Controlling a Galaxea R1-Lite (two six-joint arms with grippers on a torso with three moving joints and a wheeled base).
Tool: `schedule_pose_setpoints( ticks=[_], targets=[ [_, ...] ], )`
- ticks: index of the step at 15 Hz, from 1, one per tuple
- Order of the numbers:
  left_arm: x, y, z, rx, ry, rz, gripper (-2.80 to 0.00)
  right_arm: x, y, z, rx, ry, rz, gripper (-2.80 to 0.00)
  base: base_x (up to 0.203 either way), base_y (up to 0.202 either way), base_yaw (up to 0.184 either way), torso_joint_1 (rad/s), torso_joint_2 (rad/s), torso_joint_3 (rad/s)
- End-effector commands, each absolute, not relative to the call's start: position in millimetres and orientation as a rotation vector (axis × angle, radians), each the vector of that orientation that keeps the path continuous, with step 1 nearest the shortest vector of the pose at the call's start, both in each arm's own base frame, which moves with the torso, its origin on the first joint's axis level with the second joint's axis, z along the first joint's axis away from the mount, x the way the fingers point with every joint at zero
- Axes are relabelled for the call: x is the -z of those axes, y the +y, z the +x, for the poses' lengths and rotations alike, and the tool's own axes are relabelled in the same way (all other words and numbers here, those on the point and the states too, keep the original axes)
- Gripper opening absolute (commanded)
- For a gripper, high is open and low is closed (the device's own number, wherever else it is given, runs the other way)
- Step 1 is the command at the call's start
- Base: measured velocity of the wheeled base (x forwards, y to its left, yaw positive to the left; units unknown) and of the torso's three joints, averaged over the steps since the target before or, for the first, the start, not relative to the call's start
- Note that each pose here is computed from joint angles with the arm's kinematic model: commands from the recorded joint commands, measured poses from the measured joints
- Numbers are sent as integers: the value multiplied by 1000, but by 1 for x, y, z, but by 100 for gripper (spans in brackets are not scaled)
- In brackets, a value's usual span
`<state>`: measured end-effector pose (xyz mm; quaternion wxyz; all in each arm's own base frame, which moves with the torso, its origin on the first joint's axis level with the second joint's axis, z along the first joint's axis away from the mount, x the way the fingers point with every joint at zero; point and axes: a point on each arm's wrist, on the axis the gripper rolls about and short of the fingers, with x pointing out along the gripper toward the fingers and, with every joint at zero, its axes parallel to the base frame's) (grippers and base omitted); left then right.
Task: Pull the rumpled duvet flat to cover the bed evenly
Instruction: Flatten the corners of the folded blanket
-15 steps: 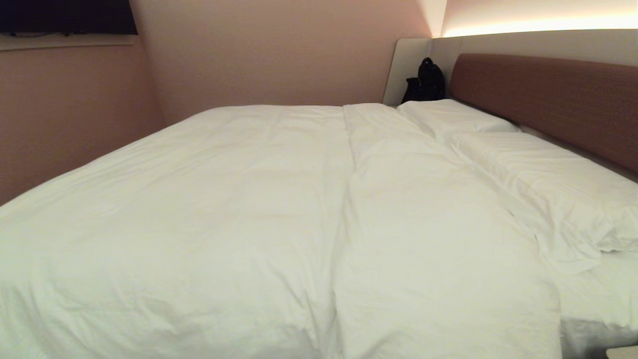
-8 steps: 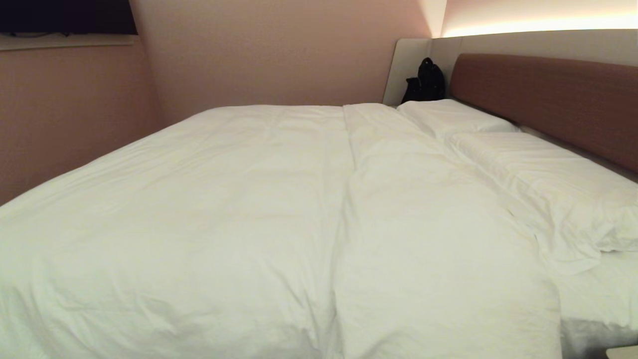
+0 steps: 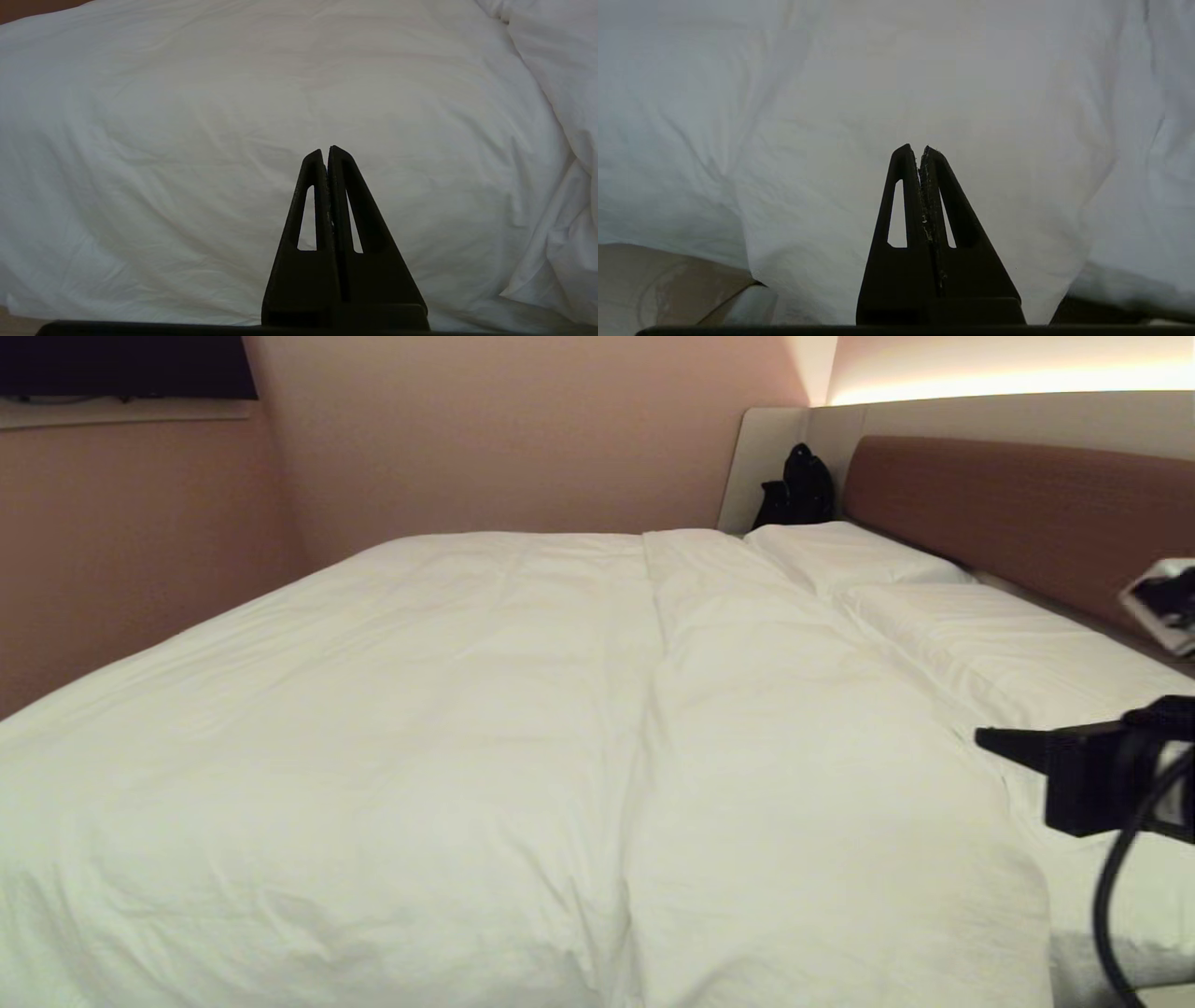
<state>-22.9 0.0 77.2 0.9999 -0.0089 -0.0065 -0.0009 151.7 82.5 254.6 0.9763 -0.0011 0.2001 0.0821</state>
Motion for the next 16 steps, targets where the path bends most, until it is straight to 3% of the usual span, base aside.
schedule_pose_setpoints(
  ticks=[1,6,11,16],
  targets=[
    [-77,0,-23,2,-14,-18,-280,-224,100,188,-104,557,35,-280,0,0,0,0,0,0],
    [-77,0,-23,2,-14,-18,-280,-217,60,202,45,645,252,-280,0,0,0,0,0,0],
    [-77,0,-23,2,-14,-18,-280,-226,-10,168,-172,599,339,-280,0,0,0,0,0,0],
    [-77,0,-23,2,-14,-18,-280,-191,-29,141,-293,629,272,-280,0,0,0,0,0,0]
  ],
)
